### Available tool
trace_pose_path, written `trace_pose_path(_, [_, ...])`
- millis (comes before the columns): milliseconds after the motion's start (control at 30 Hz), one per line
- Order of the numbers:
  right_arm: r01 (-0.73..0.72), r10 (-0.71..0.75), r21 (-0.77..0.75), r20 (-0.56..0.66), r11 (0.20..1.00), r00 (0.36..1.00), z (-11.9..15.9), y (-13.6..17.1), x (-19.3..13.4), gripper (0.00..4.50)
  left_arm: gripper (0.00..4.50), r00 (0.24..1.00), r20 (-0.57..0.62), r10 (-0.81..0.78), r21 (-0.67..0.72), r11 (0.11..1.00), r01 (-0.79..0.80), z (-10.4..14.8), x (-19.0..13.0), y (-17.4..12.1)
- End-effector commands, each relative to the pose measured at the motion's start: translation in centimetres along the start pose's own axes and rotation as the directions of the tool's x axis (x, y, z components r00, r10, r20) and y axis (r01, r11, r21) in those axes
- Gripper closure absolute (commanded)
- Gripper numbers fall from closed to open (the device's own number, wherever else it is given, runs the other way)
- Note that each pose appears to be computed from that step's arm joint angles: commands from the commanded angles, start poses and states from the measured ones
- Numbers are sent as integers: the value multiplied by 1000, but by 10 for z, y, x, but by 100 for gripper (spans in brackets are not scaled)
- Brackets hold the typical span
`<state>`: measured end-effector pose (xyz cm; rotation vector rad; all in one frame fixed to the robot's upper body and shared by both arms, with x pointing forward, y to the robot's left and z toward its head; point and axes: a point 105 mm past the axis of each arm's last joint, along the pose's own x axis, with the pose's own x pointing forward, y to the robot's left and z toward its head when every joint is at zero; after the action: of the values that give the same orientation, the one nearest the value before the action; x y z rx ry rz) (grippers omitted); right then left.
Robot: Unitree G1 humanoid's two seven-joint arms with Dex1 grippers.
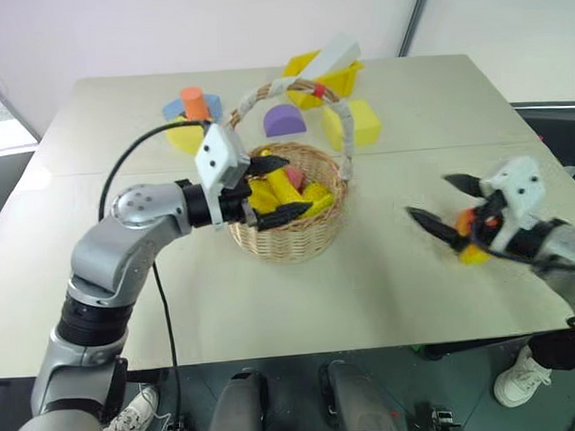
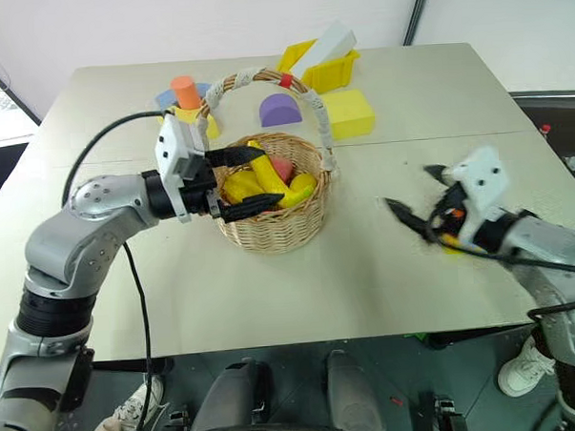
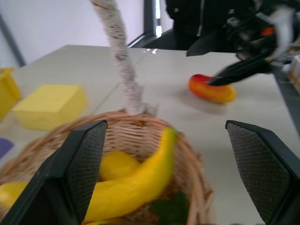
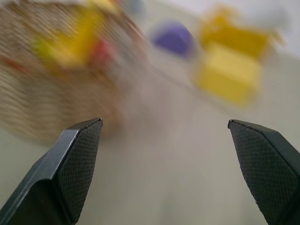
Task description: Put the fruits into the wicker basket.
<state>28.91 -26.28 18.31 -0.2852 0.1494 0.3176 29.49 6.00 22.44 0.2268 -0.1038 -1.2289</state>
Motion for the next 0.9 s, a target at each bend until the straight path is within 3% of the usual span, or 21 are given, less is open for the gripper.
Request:
trace_pose_path(33, [203,-201,75,-36,976,979,0,-31,-15,0,10,990,51,-129,41,991,127,9,13,-26])
trace_pose_path(300, [337,-282,301,-212,892,936,-36,-30,-10,0,10,977,58,-205,56,978,202,6,28,-32])
trace_pose_path(633, [448,-337,302,-353,842,873,-71,-37,-7,0,10,981,63,-186,50,982,183,4,23,-32])
trace_pose_path(767, [426,-307,340,-352,838,884,-74,-33,-6,0,10,982,68,-178,41,984,175,3,22,-32])
trace_pose_path(900, [425,-315,336,-337,840,887,-70,-34,-5,190,3,982,70,-173,36,985,171,2,22,-32])
